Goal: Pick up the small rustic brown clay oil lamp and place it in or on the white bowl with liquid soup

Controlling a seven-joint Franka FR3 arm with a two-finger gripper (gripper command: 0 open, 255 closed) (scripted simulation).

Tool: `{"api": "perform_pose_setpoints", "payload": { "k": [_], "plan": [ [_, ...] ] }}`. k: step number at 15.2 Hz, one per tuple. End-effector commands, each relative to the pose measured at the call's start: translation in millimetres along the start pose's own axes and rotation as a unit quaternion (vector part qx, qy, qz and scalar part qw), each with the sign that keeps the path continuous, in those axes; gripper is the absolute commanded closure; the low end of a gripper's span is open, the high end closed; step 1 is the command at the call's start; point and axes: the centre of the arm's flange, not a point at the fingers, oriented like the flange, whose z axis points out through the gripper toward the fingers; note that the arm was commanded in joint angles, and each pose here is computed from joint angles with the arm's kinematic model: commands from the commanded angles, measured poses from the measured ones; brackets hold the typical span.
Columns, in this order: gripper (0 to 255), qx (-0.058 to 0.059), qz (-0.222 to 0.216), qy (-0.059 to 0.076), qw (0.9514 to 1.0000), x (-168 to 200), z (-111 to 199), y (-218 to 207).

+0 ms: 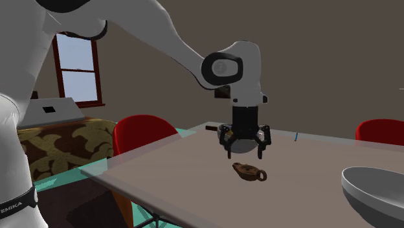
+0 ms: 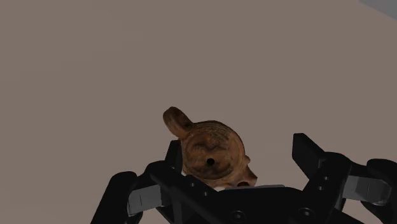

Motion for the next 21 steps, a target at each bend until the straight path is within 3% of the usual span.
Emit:
{"api": "perform_pose_setpoints", "payload": {
  "k": [1,9,17,18,21],
  "plan": [
    [0,-0.003,-0.030,-0.001,0.9995,8.6,13.9,17.9],
    [0,-0.003,-0.033,-0.002,0.9994,9.6,55.3,20.3],
    [0,-0.003,-0.033,-0.002,0.9994,9.6,55.2,20.3],
    [255,-0.003,-0.033,-0.002,0.9994,9.6,55.2,20.3],
    [255,-0.003,-0.033,-0.002,0.9994,9.6,55.2,20.3]
  ]
}}
